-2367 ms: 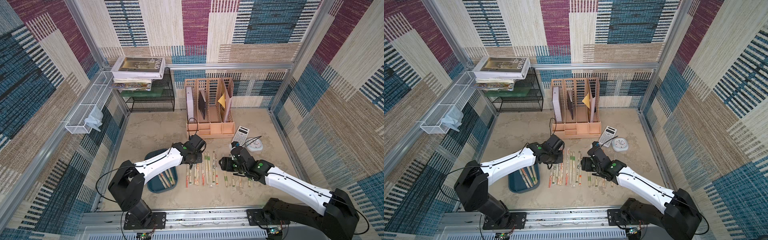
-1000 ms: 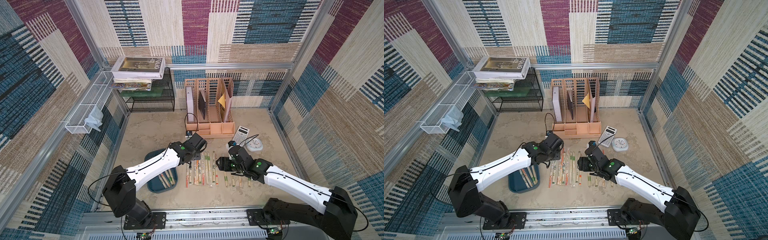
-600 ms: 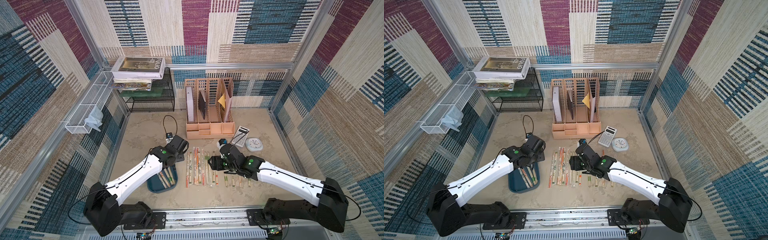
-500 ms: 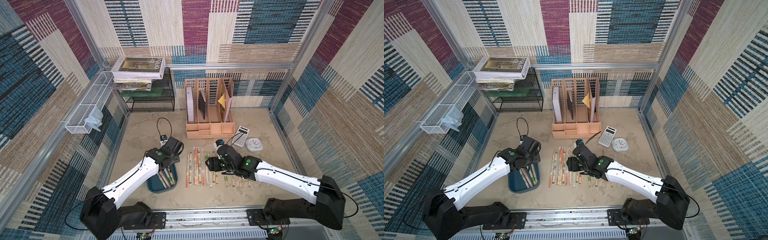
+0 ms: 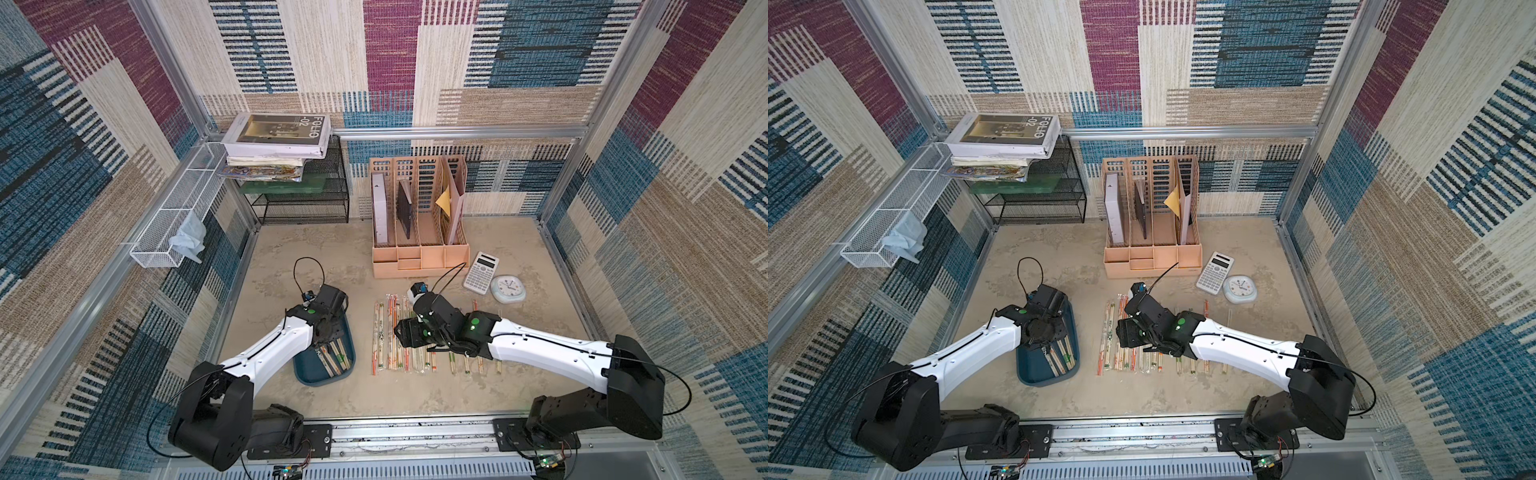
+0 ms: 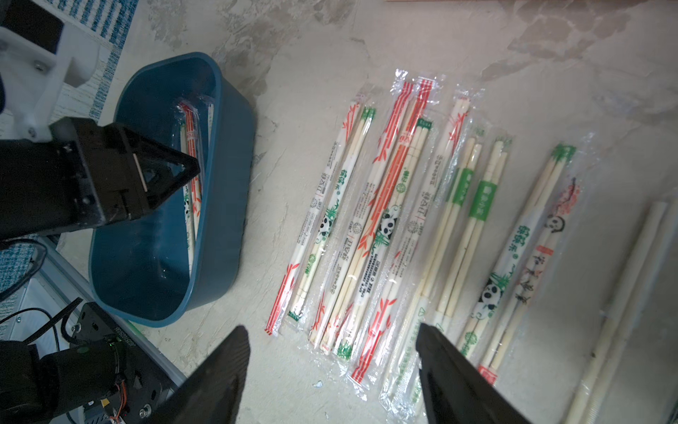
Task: Take the paired disposable chopsticks out of the storage box
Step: Pick up the paired disposable chopsticks from the storage box.
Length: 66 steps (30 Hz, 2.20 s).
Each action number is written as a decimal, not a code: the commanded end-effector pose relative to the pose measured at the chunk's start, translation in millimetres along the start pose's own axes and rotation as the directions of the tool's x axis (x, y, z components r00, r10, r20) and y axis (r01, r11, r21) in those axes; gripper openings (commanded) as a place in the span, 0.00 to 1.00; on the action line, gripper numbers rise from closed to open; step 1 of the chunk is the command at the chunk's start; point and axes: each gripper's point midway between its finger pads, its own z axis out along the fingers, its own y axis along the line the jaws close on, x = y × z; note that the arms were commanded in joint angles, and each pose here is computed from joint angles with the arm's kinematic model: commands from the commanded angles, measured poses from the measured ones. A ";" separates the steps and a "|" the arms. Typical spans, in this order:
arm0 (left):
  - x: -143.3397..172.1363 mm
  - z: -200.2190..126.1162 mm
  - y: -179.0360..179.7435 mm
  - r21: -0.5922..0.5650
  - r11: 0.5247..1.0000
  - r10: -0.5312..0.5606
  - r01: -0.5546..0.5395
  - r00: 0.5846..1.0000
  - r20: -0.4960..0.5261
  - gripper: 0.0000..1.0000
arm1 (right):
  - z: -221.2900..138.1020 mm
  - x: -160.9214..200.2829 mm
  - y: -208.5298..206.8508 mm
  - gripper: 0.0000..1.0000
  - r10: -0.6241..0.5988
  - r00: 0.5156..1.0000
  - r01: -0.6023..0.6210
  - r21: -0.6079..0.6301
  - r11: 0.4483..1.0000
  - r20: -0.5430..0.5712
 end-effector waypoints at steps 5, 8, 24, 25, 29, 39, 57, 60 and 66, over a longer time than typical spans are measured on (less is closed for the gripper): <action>-2.8 15.2 -6.6 0.020 1.000 -0.016 0.017 0.999 -0.032 0.36 | -1.1 -4.5 -1.6 0.75 -0.004 1.000 0.003 0.019 1.000 0.018; -2.8 19.9 -3.8 0.014 1.000 -0.020 0.020 0.999 -0.039 0.35 | -0.5 -5.6 -0.1 0.75 -0.005 1.000 0.005 0.018 1.000 0.016; 0.6 40.9 1.8 0.021 0.999 -0.041 0.043 0.996 -0.077 0.26 | 3.5 -7.3 0.5 0.75 -0.012 1.000 0.011 0.034 0.999 0.006; 1.3 41.8 1.9 0.022 0.999 -0.043 0.045 0.996 -0.078 0.25 | 3.4 -7.4 0.5 0.75 -0.012 1.000 0.012 0.034 0.999 0.006; 3.0 43.1 1.7 0.027 0.998 -0.049 0.052 0.995 -0.082 0.15 | 2.9 -7.2 0.3 0.75 -0.013 1.000 0.013 0.035 0.999 0.006; -15.0 13.9 4.6 0.028 0.999 -0.035 0.035 0.999 -0.015 0.04 | 4.0 -6.7 -1.2 0.75 -0.012 1.000 0.012 0.039 0.999 0.006; -50.8 -64.7 -24.5 0.197 0.977 0.063 -0.082 0.993 0.102 0.01 | 6.2 -10.4 -3.6 0.75 -0.008 1.000 0.008 0.038 0.999 0.012; -50.9 -72.8 -42.8 0.244 0.961 0.105 -0.127 0.989 0.102 0.01 | 5.8 -12.3 -8.0 0.75 -0.001 1.000 0.000 0.044 0.999 0.014; -37.8 -74.9 -78.7 0.255 0.937 0.220 -0.239 0.970 0.103 0.01 | 2.6 -15.0 -18.5 0.75 0.015 1.000 -0.016 0.056 0.998 0.024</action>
